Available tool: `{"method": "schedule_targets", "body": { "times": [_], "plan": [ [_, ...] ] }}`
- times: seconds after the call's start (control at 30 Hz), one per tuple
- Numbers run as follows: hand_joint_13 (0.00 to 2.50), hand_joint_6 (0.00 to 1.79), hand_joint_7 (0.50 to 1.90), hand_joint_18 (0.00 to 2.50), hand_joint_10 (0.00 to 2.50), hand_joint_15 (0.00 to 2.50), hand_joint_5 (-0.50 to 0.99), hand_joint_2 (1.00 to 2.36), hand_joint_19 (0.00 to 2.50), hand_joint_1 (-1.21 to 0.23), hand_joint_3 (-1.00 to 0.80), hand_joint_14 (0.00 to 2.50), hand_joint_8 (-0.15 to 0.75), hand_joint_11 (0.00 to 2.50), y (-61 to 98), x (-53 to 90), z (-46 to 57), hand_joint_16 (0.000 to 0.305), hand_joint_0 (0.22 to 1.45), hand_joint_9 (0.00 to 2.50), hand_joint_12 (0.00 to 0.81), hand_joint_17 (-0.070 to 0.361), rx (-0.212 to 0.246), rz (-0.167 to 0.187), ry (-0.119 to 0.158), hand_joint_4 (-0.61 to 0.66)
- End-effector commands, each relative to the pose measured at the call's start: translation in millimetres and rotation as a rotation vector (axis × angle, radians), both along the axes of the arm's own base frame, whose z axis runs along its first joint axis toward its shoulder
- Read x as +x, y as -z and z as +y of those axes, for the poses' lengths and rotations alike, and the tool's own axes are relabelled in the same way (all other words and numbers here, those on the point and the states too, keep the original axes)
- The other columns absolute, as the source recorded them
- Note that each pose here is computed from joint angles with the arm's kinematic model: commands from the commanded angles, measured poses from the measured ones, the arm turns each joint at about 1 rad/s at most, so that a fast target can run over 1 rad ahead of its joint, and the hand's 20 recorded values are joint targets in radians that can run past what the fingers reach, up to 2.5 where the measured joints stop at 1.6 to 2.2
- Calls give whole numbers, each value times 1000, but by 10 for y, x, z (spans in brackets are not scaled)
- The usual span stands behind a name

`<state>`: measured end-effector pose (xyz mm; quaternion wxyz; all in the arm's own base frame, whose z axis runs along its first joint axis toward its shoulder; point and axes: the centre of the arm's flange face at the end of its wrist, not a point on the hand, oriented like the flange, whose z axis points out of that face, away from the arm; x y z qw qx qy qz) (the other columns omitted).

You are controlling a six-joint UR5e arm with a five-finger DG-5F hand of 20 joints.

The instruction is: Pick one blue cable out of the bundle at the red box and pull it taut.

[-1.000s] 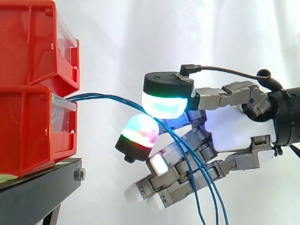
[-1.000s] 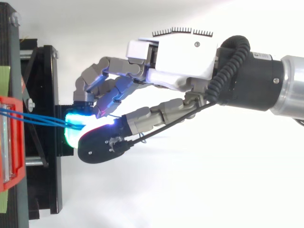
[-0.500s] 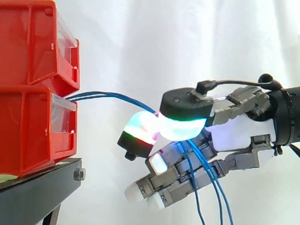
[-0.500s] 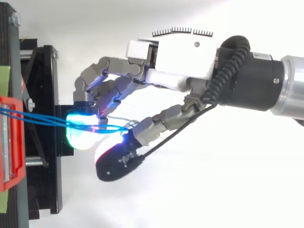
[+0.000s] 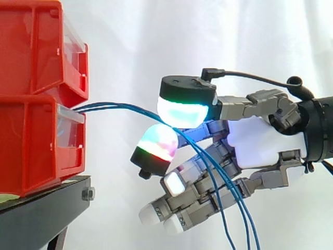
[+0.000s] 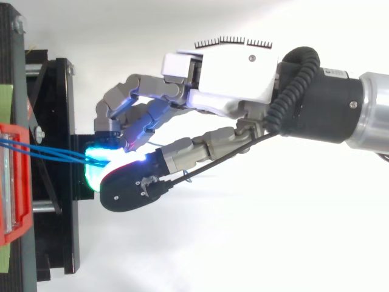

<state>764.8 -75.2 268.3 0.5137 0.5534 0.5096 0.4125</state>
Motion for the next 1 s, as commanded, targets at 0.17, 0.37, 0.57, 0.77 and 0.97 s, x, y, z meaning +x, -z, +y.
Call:
{"method": "schedule_targets", "body": {
  "times": [0.17,0.37,0.57,0.77,0.97],
  "plan": [
    [499,932,948,431,7,219,-149,1007,111,-774,-65,8,391,755,-3,2,-8,61,619,857,372,138,0,-2,1,99],
    [485,929,1082,430,10,216,-158,1016,108,-872,-95,9,354,754,-3,2,-8,53,672,827,341,119,0,-2,1,15],
    [407,897,939,366,9,201,-158,1000,123,-901,-500,8,333,690,-3,0,-20,53,606,751,338,118,0,-2,3,187],
    [387,874,877,328,10,197,-157,1000,147,-651,-500,7,349,669,1,-4,-9,56,522,763,350,125,-3,3,1,189],
    [372,843,851,293,9,204,-168,1011,153,-595,-324,8,338,660,8,-15,-23,53,597,768,334,119,-6,12,4,159]
  ]
}}
